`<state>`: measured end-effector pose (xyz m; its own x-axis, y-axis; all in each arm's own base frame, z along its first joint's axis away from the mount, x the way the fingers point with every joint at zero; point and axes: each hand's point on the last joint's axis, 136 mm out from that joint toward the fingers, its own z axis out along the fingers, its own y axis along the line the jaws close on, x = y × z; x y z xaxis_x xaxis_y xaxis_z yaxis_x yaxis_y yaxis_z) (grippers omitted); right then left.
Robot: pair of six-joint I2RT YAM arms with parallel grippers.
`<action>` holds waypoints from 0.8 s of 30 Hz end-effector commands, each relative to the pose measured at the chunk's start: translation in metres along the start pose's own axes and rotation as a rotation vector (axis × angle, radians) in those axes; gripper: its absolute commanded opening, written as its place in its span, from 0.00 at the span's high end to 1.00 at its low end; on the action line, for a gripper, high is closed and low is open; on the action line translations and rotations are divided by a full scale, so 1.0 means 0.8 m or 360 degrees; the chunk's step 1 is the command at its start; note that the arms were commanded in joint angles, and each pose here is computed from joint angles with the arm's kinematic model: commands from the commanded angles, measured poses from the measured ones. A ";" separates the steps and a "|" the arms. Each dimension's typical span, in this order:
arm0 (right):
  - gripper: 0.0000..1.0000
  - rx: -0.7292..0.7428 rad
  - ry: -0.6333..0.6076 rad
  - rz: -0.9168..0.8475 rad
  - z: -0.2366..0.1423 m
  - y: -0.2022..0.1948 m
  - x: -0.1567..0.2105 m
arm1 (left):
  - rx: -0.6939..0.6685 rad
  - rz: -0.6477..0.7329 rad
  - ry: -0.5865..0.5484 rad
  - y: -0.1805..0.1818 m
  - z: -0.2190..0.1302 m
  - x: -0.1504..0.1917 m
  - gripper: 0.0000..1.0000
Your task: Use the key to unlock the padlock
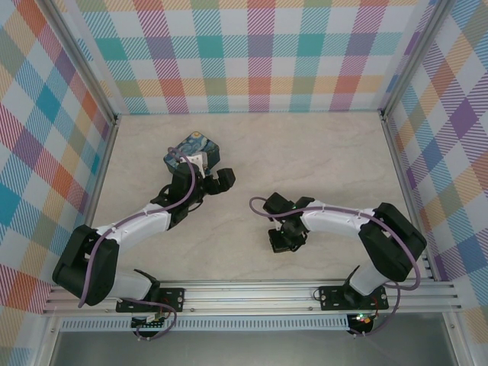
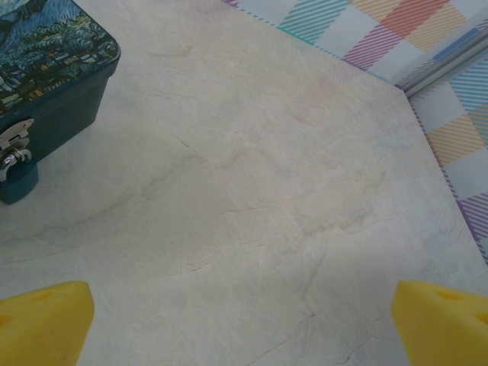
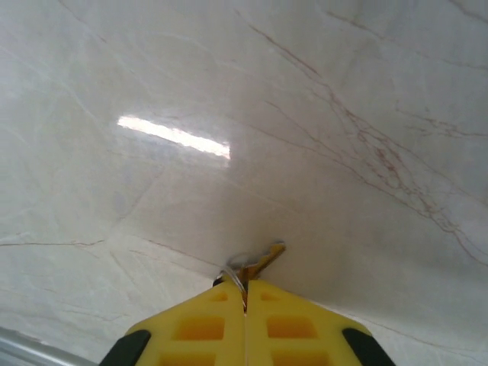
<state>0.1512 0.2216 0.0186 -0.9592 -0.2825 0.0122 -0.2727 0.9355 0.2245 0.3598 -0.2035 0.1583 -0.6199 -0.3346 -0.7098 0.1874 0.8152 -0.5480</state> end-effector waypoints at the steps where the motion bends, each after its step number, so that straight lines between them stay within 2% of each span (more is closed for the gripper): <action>1: 0.99 0.0043 -0.0025 -0.0034 -0.006 -0.001 -0.004 | 0.0011 0.0021 -0.0050 -0.008 -0.007 -0.010 0.00; 9: 1.00 0.0107 -0.0313 -0.0238 -0.054 -0.002 -0.045 | -0.0044 -0.0104 -0.0014 -0.008 -0.020 -0.015 0.00; 17: 1.00 0.0015 -0.0838 -0.0581 -0.131 0.019 -0.125 | 0.0084 -0.0557 0.0043 -0.029 -0.030 -0.021 0.02; 24: 1.00 -0.0038 -0.1210 -0.0870 -0.188 0.041 -0.188 | 0.0264 -0.1001 0.0233 -0.069 -0.023 -0.022 0.12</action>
<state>0.2756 0.2418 0.1355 -0.6611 -0.4323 -0.6133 -0.6079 0.7877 0.1000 0.3459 -0.2194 0.1923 -0.7143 -0.6111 -0.3410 -0.0632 0.5416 -0.8382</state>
